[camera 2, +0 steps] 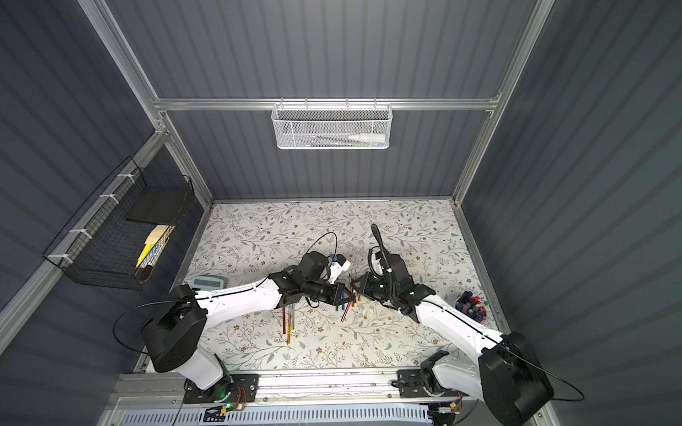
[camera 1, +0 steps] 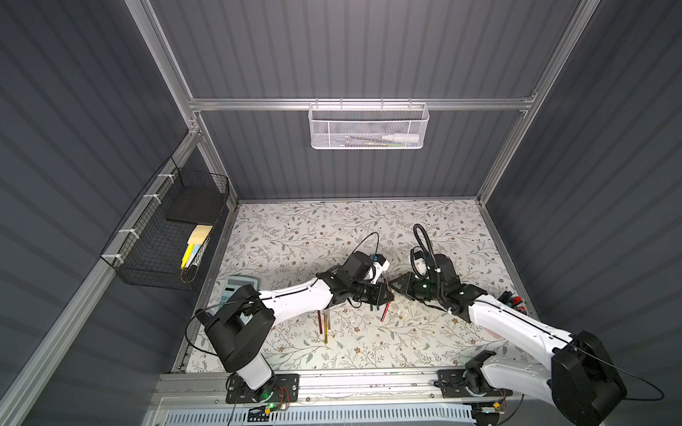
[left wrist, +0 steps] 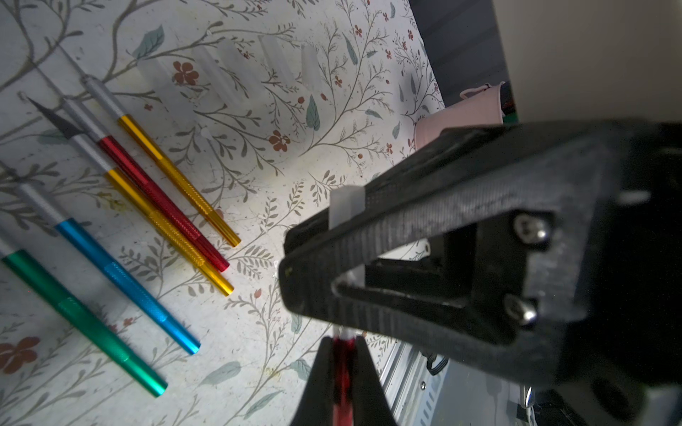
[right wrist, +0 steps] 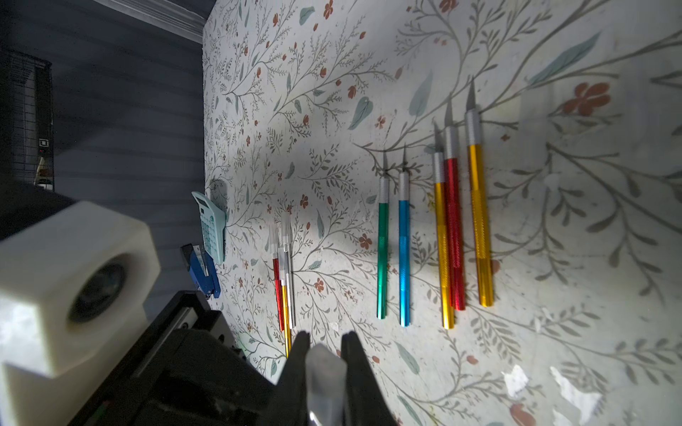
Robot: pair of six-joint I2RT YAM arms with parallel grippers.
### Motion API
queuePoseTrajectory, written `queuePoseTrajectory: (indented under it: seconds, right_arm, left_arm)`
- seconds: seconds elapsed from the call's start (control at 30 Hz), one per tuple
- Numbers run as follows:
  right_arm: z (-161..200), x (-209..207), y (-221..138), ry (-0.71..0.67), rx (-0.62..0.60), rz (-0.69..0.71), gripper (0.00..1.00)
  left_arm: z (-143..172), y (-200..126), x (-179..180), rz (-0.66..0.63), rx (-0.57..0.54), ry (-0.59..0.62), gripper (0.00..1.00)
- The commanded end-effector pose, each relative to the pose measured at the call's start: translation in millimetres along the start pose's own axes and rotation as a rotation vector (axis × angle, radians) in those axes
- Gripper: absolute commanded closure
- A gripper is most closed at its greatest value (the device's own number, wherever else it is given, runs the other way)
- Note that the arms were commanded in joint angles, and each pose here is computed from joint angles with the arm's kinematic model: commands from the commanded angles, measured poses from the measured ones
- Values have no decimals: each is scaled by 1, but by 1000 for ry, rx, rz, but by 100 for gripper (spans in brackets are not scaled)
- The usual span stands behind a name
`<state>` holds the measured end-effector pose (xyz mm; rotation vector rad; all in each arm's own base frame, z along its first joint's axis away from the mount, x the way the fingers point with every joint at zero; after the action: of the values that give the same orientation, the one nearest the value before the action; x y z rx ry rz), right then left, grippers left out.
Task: Remove protective caps from carving knives
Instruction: Remove the protective sleeve from the carving knife.
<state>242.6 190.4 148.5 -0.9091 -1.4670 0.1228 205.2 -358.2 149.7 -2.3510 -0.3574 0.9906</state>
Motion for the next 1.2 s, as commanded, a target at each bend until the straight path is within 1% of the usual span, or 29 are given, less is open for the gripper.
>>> queuePoseTrajectory:
  seconds: [0.0,0.17,0.4,0.5,0.97,1.17]
  right_arm:
    - [-26,-10,-13,11,-176,108,96]
    - [-32,-17,-20,27,-241,156,96]
    - [-34,-23,-24,36,-269,194,96]
    - [-37,-25,-28,39,-300,212,97]
    - [-46,-26,-36,44,-360,254,97]
    - [-50,-28,-41,55,-391,267,98]
  left_arm:
    - [33,0,15,-97,149,-48,98]
    - [38,2,13,-94,169,-35,98]
    - [45,9,7,-84,227,-4,98]
    - [46,8,7,-85,228,-3,98]
    - [54,6,6,-80,262,11,99]
    - [55,8,5,-62,254,3,100]
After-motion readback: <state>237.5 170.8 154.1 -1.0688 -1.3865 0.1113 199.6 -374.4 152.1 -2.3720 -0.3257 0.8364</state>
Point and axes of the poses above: each gripper's point midway between its finger pads, its own y axis out along the fingers, its own x axis along the line the jaws close on, z = x × y, the point moved 4 cm from there along -y, back along the fingers, and after that the axes turned 12 degrees about y, right-handed, at the moved point
